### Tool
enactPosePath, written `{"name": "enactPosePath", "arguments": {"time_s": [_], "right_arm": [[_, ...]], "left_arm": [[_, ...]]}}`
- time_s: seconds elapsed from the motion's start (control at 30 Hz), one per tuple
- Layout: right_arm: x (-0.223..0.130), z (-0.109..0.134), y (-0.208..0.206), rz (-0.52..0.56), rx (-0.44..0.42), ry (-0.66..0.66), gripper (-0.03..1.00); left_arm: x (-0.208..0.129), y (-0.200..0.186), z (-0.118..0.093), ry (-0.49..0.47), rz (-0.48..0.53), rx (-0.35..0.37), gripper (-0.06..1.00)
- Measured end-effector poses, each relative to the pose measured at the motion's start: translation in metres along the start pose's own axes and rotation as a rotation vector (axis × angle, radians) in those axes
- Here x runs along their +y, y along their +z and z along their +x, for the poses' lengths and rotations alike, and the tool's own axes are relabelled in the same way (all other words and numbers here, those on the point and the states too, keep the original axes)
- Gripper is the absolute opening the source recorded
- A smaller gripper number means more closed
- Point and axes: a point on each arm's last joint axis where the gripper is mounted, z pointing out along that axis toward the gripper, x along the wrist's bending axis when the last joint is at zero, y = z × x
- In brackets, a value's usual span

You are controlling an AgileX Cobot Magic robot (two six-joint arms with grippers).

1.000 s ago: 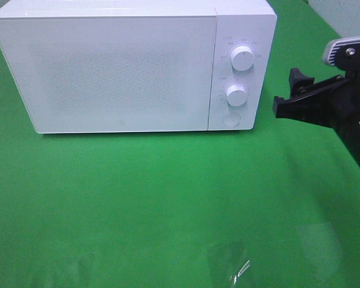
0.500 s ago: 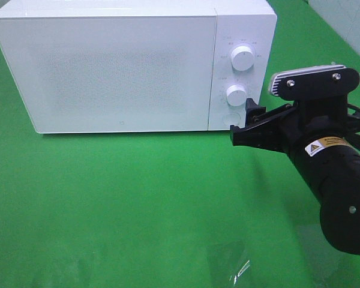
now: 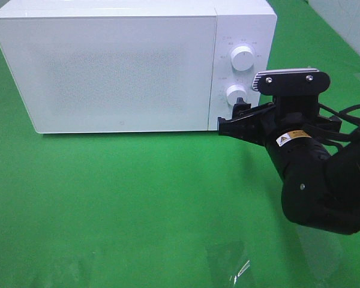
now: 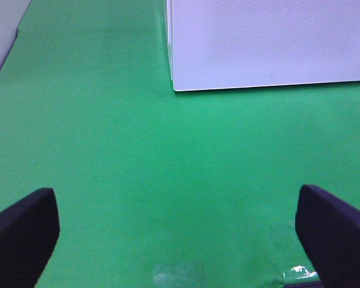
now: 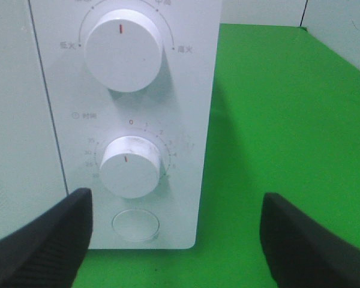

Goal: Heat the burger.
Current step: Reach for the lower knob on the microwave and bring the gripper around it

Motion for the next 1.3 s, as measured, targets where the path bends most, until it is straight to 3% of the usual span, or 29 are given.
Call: {"name": "enactPosePath", "arguments": {"time_s": [0.73, 1.3], "right_arm": [[-0.011, 0.028, 0.03, -0.026, 0.038, -0.006, 0.74], [-0.013, 0.029, 0.061, -0.063, 0.038, -0.009, 0.74]], "left_arm": [[0.0, 0.0, 0.0, 0.0, 0.0, 0.0, 0.99], [0.0, 0.0, 0.0, 0.0, 0.0, 0.0, 0.99]]}}
